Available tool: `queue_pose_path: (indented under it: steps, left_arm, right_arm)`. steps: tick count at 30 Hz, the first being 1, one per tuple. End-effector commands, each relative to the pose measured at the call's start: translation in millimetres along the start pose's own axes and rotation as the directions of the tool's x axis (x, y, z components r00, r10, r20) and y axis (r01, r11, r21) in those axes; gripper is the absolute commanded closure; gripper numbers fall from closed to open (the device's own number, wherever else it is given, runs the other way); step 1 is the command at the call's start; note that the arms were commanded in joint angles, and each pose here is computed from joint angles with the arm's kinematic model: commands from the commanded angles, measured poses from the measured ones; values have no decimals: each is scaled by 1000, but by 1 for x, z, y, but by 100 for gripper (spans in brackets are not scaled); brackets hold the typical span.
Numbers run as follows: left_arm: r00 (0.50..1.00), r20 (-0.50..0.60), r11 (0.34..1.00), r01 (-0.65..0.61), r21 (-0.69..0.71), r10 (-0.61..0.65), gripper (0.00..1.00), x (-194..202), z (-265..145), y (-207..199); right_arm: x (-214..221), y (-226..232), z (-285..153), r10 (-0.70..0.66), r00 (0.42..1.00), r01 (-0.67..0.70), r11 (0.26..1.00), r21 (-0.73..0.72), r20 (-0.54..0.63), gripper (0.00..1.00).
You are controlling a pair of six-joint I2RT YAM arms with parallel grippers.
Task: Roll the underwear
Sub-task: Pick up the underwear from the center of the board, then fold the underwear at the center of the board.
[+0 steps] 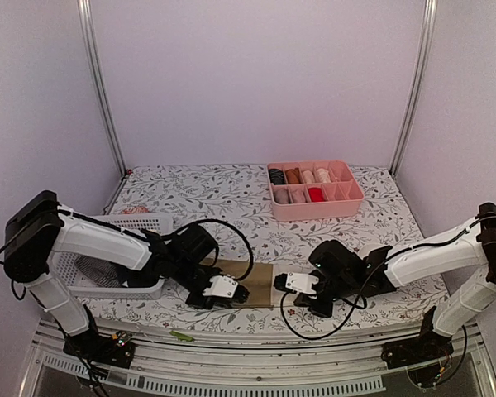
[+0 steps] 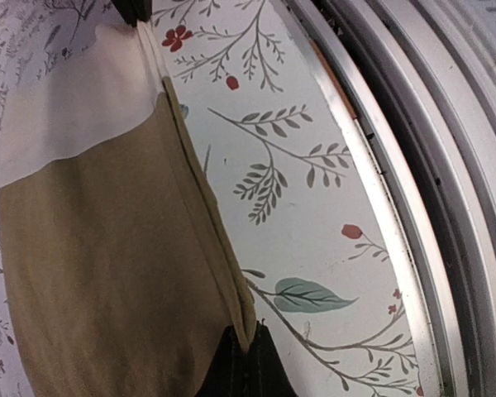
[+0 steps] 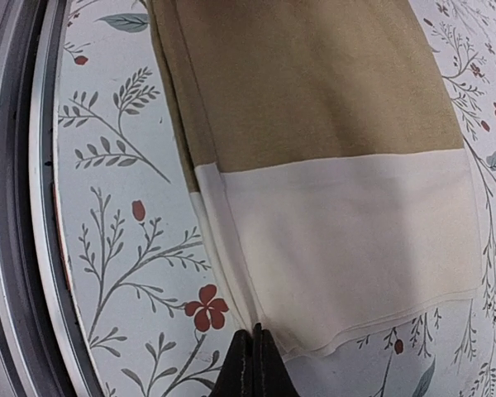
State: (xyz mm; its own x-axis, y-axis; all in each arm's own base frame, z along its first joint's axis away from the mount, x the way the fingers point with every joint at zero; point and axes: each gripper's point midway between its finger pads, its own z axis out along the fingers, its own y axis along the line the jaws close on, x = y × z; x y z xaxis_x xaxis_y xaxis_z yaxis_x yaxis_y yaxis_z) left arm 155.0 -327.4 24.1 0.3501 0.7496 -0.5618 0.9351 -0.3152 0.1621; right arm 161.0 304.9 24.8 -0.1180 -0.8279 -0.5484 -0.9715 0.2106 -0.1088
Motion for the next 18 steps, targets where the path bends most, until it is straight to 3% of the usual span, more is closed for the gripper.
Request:
queue_pose_path:
  steps: [1,18]
  left_arm:
    - [996,69,998,60,33,-62,100,-13,-20,13]
    - [994,54,996,91,9,-92,100,7,-27,86]
  right_arm:
    - [-14,-4,-12,0,1000,-1,1000,10,21,100]
    - [-26,-72,-16,48,999,-51,986,158,18,100]
